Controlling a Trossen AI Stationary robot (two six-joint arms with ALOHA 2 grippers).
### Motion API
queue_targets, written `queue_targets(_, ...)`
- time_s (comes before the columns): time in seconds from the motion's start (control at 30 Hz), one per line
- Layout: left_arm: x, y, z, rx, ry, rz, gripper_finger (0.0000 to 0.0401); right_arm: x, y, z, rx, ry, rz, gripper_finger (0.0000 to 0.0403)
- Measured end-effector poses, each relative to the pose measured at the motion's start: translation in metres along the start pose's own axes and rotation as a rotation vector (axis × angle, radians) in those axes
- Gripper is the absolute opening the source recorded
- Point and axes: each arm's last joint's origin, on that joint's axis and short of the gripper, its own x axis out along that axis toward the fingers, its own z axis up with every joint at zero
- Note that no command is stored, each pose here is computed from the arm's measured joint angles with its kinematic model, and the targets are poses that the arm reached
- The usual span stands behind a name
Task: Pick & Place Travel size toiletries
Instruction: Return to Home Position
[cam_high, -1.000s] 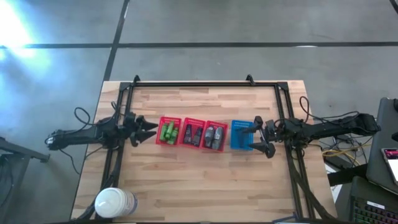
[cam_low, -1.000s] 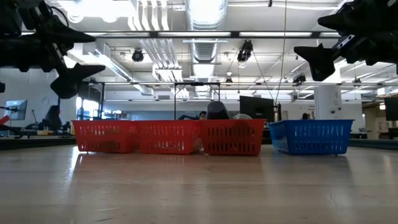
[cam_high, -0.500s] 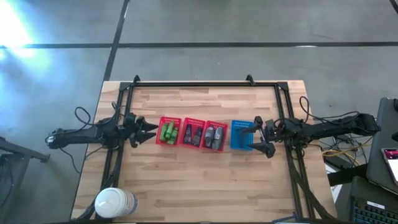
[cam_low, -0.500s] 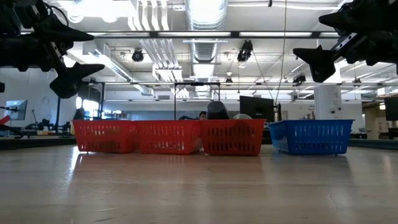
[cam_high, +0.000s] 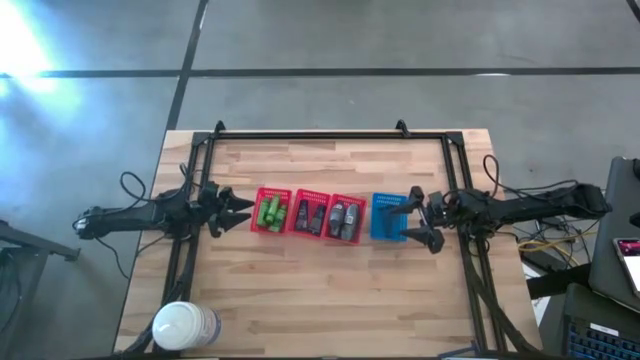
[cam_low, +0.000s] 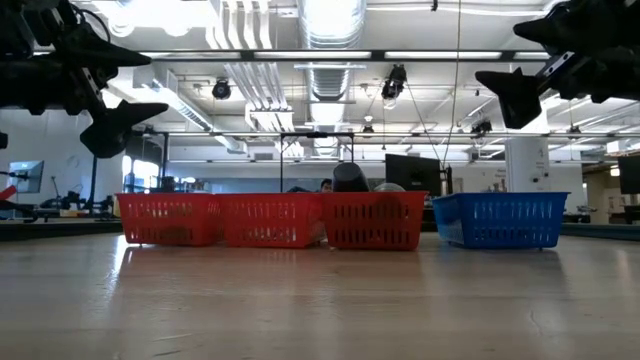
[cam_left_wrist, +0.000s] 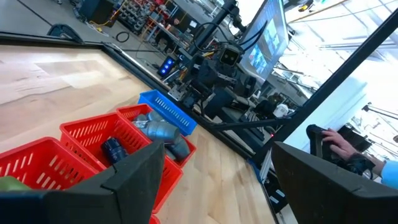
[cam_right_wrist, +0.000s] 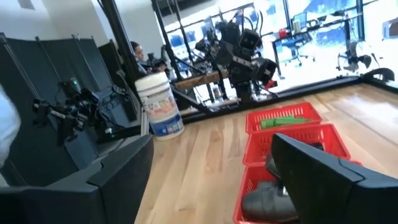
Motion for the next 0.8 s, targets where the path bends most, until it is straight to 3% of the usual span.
queue_targets(0.37, 0.0, 0.0, 0.0, 0.0, 0.001, 0.0, 0.03, -0.016, 0.008, 0.015, -0.019, -0.132, 0.046, 0.0287)
queue_targets(0.63, 0.0, 0.0, 0.0, 0.0, 0.001, 0.0, 0.03, -0.032, 0.008, 0.01, -0.13, -0.088, 0.029, 0.0266)
queue_targets(0.8, 0.0, 0.0, 0.0, 0.0, 0.001, 0.0, 0.03, -0.04, 0.011, 0.014, -0.23, -0.146, 0.039, 0.0252)
